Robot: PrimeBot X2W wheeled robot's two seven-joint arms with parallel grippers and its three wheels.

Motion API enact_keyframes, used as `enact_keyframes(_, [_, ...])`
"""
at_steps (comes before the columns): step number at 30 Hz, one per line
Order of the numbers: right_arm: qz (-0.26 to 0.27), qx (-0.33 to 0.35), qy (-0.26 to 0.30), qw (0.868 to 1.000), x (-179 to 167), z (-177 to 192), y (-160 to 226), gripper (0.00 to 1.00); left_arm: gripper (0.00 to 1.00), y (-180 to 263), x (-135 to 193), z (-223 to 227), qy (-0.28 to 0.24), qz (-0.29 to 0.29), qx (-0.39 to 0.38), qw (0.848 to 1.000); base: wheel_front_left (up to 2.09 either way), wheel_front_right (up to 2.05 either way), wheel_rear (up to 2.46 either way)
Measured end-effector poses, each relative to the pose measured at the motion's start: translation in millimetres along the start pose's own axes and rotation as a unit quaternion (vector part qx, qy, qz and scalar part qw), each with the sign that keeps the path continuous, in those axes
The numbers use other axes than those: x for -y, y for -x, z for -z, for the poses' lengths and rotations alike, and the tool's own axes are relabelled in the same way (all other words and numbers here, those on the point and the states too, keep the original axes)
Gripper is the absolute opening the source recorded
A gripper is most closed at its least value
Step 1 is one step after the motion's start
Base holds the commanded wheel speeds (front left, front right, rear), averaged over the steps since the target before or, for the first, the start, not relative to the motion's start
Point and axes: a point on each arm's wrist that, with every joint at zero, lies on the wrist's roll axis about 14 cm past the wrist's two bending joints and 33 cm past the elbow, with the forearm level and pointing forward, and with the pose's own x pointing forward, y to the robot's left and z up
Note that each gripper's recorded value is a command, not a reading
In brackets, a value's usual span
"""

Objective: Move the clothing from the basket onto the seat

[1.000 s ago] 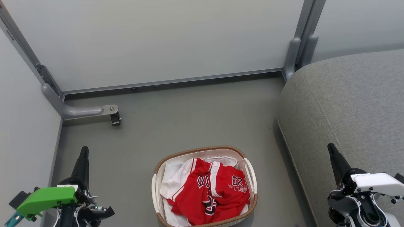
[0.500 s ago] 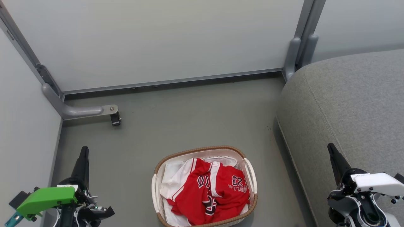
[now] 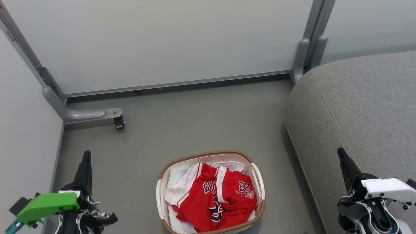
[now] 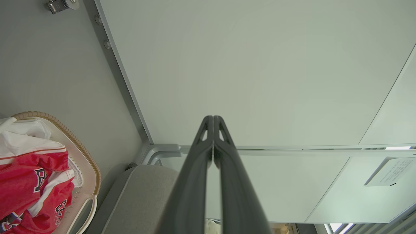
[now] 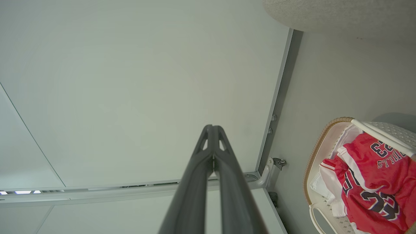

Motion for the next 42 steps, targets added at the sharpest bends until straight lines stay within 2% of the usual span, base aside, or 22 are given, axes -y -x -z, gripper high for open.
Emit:
enact_keyframes(4, [0.0,0.0,0.0,1.0,0.0,0.0,0.0,0.0,0.0,0.0,0.0,0.0,0.0,0.0,0.0,1.0,0.0,0.0,0.0])
enact_keyframes(5, [0.002,0.0,-0.001,1.0,1.2,0.2,0.4,1.0,1.0,0.3,-1.1,0.1,0.0,-0.002,0.0,1.0,0.0,0.0,0.0])
enact_keyframes(12, [0.043,0.001,-0.009,0.999,29.2,5.5,12.4,1.0,1.0,13.4,-30.7,4.1,0.006,-0.046,0.001,0.999,0.0,0.0,0.0])
enact_keyframes(27, [0.041,0.017,0.035,0.998,26.9,5.1,11.7,1.0,1.0,14.4,-22.9,11.9,-0.035,-0.034,0.005,0.999,0.0,0.0,0.0])
enact_keyframes(42, [0.033,0.04,0.146,0.988,19.1,-6.8,11.6,1.0,1.0,14.6,-10.3,24.6,-0.147,-0.011,-0.005,0.989,0.0,0.0,0.0])
